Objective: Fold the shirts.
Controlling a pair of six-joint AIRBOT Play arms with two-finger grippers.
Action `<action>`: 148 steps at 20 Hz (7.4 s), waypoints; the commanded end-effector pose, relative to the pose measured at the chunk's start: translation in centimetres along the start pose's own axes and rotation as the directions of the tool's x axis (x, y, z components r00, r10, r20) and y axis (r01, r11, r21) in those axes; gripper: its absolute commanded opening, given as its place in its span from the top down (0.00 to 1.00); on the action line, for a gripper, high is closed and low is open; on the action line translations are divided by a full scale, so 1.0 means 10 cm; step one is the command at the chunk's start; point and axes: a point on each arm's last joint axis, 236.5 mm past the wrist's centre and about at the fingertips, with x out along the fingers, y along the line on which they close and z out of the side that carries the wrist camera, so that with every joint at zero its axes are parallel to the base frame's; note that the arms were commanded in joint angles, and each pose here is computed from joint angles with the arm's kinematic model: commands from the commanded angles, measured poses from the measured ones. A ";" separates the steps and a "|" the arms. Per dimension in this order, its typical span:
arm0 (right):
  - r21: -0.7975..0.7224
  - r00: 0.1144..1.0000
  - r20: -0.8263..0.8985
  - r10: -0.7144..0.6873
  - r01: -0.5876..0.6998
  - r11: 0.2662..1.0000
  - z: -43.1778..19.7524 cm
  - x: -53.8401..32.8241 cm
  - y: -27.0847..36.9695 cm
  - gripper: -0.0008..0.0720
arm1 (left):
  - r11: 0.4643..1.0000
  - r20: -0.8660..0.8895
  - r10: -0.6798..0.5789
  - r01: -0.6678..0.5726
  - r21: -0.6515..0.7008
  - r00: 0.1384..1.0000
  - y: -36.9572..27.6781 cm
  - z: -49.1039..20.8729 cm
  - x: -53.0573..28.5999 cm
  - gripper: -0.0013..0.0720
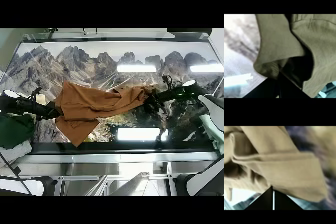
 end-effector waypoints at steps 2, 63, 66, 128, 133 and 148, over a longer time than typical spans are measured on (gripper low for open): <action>-0.104 0.973 -0.033 0.228 -0.231 0.967 -0.11 -0.25 0.80 0.96 | 0.991 0.020 -0.106 0.104 0.090 0.994 -0.50 0.02 -0.52 0.95; -0.020 0.913 0.373 -0.167 0.188 0.982 0.89 -1.21 -0.12 0.05 | 0.939 0.097 -0.253 0.220 0.265 0.963 -1.60 1.22 -0.93 0.02; 0.027 0.905 0.349 -0.245 0.252 0.967 0.72 -1.69 -0.58 0.05 | 0.963 -0.106 -0.208 0.223 0.154 0.972 -1.42 0.65 -0.80 0.02; -0.588 0.419 0.808 0.415 0.629 0.509 -1.69 -4.15 4.32 0.96 | 0.545 0.554 -0.794 -0.110 0.831 0.252 -3.37 -2.01 -4.91 0.95; -0.455 0.257 0.875 0.410 0.726 0.516 -1.71 -4.46 4.40 0.96 | 0.551 0.563 -0.797 -0.115 0.826 0.220 -3.37 -1.96 -4.99 0.95; -0.536 0.750 0.626 0.214 0.214 0.817 0.33 -2.70 2.43 0.96 | 0.631 0.342 -0.713 0.349 0.692 0.612 -3.10 0.39 -2.76 0.95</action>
